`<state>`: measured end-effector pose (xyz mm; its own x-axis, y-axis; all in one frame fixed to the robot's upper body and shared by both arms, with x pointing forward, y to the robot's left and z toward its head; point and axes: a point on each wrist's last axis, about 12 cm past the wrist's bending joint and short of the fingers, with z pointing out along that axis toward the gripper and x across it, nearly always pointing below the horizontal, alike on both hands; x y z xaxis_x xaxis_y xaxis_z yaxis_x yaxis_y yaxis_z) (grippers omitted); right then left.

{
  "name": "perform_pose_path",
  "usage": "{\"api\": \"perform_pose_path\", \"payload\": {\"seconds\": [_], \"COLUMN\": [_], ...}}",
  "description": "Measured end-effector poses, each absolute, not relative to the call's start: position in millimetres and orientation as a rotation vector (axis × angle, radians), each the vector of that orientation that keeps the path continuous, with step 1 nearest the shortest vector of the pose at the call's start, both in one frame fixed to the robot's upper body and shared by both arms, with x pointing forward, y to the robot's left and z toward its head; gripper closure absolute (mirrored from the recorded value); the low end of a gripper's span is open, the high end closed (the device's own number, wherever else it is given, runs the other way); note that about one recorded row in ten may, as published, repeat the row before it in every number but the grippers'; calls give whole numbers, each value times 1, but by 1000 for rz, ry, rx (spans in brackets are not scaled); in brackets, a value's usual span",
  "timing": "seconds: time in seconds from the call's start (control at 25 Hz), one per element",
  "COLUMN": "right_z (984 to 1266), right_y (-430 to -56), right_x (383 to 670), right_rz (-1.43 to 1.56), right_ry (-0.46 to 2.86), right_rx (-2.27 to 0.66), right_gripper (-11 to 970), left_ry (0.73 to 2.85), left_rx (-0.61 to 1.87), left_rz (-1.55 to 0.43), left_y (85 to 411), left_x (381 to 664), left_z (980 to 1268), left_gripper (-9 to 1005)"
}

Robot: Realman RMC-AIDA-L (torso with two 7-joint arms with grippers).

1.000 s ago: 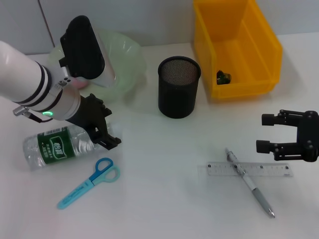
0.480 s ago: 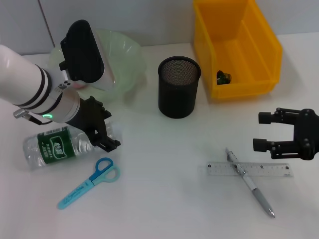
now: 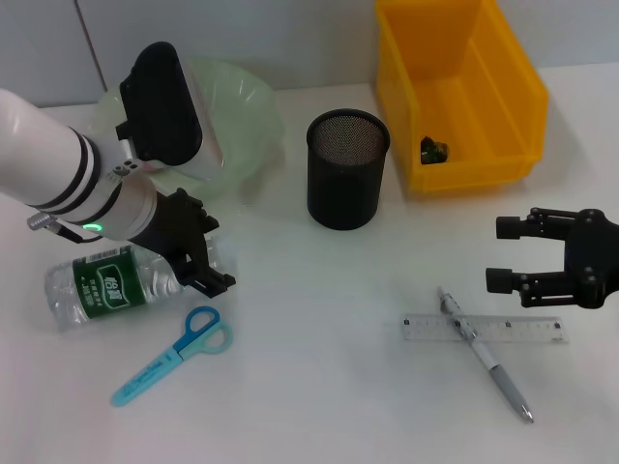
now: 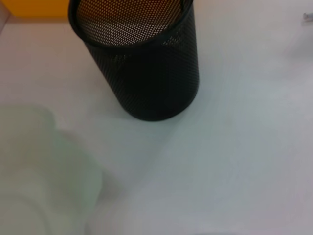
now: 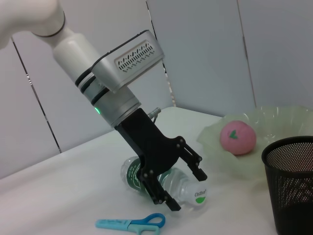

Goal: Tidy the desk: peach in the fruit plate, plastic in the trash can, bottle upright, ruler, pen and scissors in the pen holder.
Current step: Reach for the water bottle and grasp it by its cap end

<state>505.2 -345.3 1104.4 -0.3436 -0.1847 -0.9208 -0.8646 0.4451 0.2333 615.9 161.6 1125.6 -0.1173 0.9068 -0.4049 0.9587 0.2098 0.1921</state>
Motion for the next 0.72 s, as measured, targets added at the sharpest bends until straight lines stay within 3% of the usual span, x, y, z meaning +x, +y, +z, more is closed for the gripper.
{"api": "perform_pose_path", "payload": {"seconds": [0.72], "right_z": [1102], "right_y": [-344], "right_x": [505], "right_rz": [958], "right_ry": [1801], "right_rx": [-892], "right_gripper": [126], "left_ry": [2042], "left_rx": [1733], "left_rz": [-177], "left_y": [159], "left_x": [619], "left_z": [1122], "left_gripper": [312]}}
